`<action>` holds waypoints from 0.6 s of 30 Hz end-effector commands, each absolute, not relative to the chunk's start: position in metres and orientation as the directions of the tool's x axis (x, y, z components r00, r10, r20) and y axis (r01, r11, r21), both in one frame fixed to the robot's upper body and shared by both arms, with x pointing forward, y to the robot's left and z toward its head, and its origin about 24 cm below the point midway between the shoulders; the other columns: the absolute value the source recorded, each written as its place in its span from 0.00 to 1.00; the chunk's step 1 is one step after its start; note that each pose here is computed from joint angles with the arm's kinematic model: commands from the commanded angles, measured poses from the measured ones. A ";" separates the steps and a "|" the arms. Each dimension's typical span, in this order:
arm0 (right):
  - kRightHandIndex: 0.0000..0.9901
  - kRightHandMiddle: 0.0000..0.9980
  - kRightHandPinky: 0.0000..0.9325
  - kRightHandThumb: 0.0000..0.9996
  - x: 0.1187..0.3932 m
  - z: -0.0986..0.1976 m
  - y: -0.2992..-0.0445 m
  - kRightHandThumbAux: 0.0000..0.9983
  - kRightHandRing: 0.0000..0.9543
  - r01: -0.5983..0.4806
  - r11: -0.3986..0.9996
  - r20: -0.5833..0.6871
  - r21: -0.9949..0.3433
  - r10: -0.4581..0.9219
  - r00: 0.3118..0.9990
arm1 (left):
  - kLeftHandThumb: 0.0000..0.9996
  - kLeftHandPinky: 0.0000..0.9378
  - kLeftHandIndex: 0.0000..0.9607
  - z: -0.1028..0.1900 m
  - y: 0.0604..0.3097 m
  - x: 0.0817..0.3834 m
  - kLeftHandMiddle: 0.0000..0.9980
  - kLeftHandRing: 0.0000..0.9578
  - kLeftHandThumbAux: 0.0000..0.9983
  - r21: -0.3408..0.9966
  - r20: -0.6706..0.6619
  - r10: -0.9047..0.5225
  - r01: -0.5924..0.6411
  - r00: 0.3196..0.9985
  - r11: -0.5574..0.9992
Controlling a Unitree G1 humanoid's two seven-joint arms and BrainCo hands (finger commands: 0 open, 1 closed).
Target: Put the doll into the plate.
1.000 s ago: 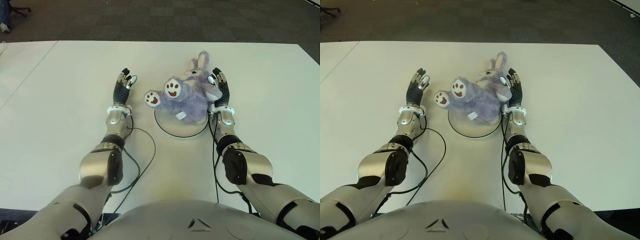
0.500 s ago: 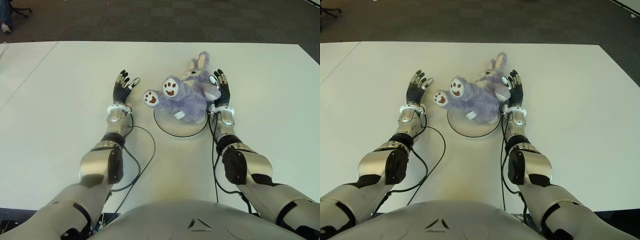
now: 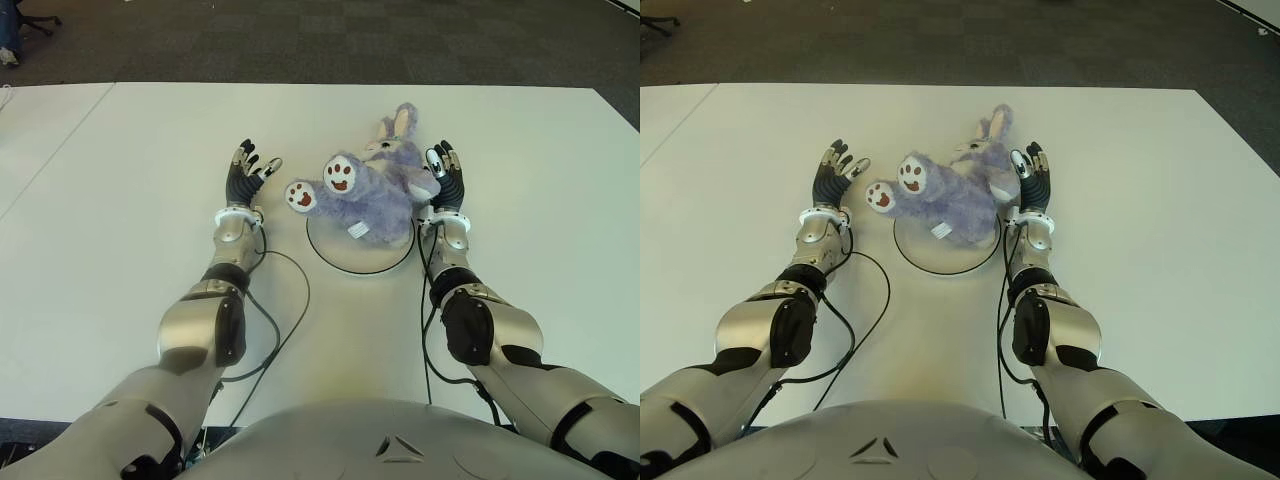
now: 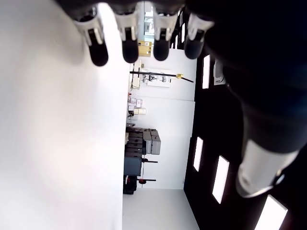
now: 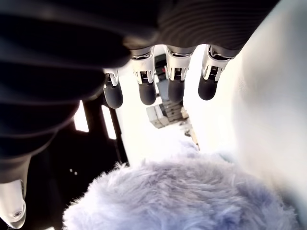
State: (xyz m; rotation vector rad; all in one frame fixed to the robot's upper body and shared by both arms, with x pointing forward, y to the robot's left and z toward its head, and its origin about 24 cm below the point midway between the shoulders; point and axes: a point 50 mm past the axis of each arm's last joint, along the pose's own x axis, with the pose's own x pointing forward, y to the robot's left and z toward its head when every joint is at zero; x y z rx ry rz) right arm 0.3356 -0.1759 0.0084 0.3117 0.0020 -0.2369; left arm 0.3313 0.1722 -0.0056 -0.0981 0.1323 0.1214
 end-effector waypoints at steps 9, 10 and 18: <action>0.12 0.10 0.04 0.00 0.279 -0.069 -0.159 0.62 0.06 0.348 0.877 -0.406 0.331 -0.200 0.892 | 0.00 0.14 0.04 -0.069 0.169 0.282 0.08 0.09 0.75 -0.059 -0.442 0.118 -0.161 0.889 0.985; 0.12 0.10 0.04 0.00 0.279 -0.069 -0.159 0.62 0.06 0.347 0.877 -0.406 0.331 -0.200 0.892 | 0.00 0.14 0.04 -0.069 0.169 0.282 0.08 0.09 0.75 -0.059 -0.442 0.119 -0.161 0.889 0.985; 0.13 0.10 0.05 0.00 0.279 -0.069 -0.158 0.62 0.07 0.352 0.875 -0.413 0.332 -0.201 0.888 | 0.00 0.14 0.04 -0.070 0.170 0.282 0.09 0.10 0.75 -0.051 -0.446 0.118 -0.157 0.887 0.986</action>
